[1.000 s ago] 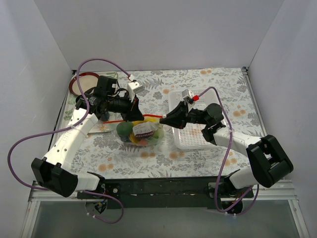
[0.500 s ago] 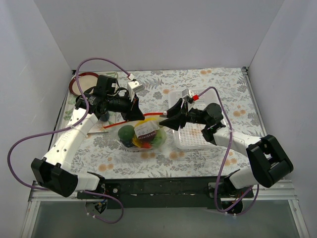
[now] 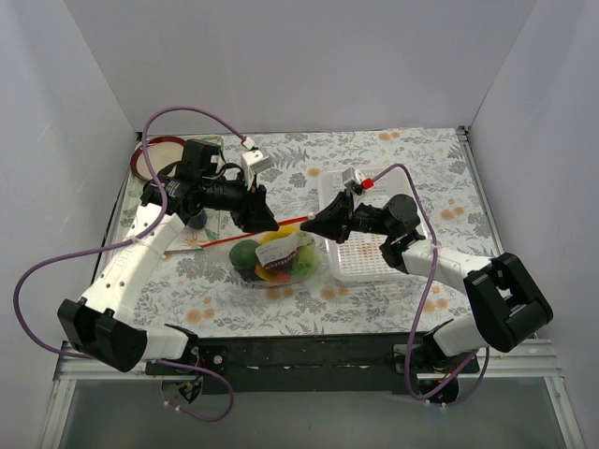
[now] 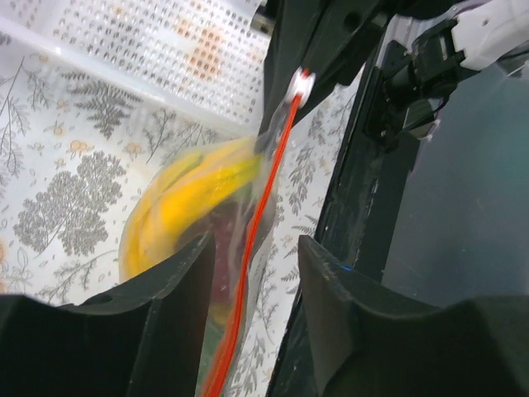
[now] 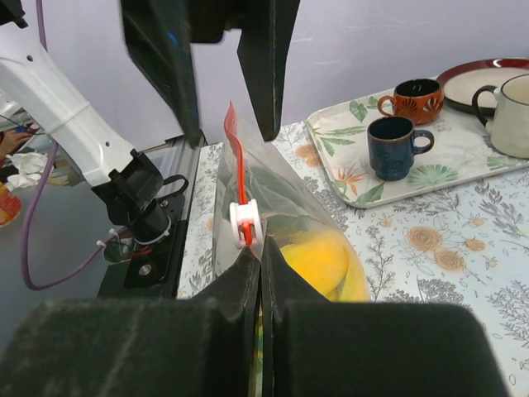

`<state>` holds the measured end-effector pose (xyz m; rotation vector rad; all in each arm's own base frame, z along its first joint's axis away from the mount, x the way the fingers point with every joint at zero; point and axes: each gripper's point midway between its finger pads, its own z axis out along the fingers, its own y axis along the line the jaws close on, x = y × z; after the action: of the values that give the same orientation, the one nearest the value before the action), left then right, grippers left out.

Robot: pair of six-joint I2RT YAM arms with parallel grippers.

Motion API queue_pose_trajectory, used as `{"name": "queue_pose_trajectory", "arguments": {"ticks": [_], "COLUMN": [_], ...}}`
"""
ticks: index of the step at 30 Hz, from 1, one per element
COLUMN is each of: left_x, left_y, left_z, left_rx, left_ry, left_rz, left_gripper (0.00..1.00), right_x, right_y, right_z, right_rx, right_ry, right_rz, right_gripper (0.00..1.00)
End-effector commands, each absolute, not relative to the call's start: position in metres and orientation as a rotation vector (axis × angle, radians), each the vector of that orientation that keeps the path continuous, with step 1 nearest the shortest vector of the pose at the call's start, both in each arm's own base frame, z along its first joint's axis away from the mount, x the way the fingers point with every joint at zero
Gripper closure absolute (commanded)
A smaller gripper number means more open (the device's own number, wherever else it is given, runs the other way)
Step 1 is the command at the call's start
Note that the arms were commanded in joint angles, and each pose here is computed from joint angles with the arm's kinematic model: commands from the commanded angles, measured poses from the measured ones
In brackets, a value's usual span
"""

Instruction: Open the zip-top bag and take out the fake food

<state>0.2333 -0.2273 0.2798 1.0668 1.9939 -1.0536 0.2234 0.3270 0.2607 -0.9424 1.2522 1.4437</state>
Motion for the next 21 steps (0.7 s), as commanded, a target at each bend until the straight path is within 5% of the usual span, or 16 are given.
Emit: {"name": "queue_pose_trajectory", "arguments": {"ticks": [1, 9, 21], "left_x": [0.223, 0.207, 0.232], "left_y": [-0.245, -0.276, -0.288], "left_z": [0.325, 0.333, 0.316], "left_rx": [1.150, 1.329, 1.295], "left_ry": [1.796, 1.651, 1.703], "left_rz": [-1.123, -1.302, -1.168], "left_gripper": [0.46, 0.42, 0.46], "right_x": [0.229, 0.229, 0.224], "right_y": [0.331, 0.336, 0.344], "right_z": [0.288, 0.291, 0.287], "right_rx": [-0.952, -0.966, -0.987], "right_ry": [1.180, 1.193, 1.210], "right_rz": [1.438, 1.474, 1.492], "right_gripper": [0.99, 0.99, 0.99]}}
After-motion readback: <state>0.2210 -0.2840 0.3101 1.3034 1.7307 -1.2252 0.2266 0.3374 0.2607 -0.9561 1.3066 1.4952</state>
